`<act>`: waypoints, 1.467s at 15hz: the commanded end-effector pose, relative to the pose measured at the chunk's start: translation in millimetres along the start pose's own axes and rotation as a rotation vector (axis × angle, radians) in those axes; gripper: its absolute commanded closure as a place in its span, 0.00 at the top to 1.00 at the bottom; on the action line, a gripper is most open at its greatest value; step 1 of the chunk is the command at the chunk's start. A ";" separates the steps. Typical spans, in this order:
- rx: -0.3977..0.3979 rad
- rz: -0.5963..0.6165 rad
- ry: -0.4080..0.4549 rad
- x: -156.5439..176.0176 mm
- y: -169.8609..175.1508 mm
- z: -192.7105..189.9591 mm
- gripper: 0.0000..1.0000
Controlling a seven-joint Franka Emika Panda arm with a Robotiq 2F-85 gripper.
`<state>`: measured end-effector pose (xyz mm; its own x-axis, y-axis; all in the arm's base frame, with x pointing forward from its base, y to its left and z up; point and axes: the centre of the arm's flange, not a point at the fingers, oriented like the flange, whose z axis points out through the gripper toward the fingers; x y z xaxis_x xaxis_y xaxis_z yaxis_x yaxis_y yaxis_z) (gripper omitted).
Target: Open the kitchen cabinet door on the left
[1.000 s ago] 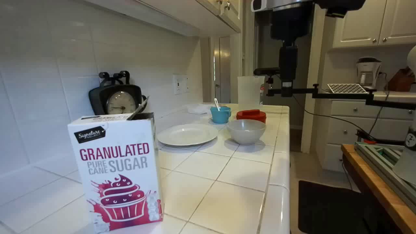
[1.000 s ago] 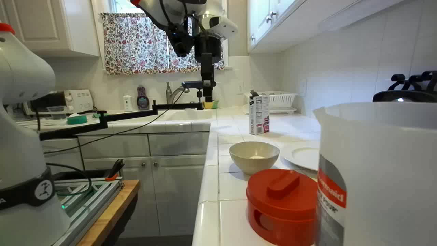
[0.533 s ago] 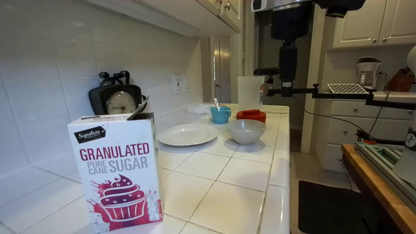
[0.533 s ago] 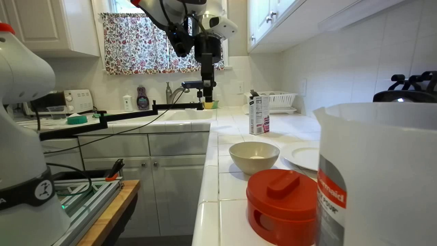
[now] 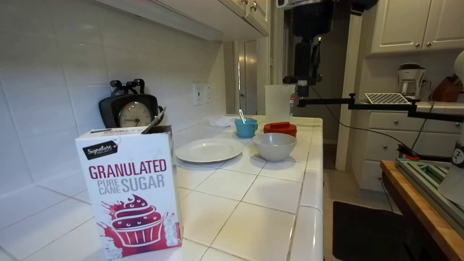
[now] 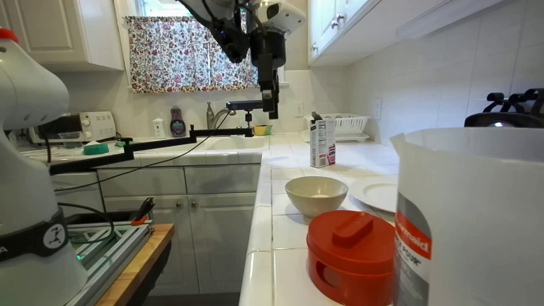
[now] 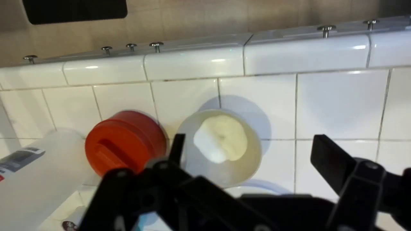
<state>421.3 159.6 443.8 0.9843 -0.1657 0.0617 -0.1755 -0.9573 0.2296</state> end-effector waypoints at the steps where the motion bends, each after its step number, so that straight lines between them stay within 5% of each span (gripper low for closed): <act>1: 0.083 0.137 0.033 25.0 45.2 -32.9 1.00; 11: 0.309 0.369 0.197 34.8 172.4 -121.1 1.00; 15: 0.404 0.232 0.322 44.7 227.0 -139.9 1.00; 22: 0.526 -0.028 0.416 66.5 289.0 -159.4 1.00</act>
<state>421.7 -75.5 654.4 0.8609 -0.2413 0.4480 -0.1541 -0.9627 -0.2223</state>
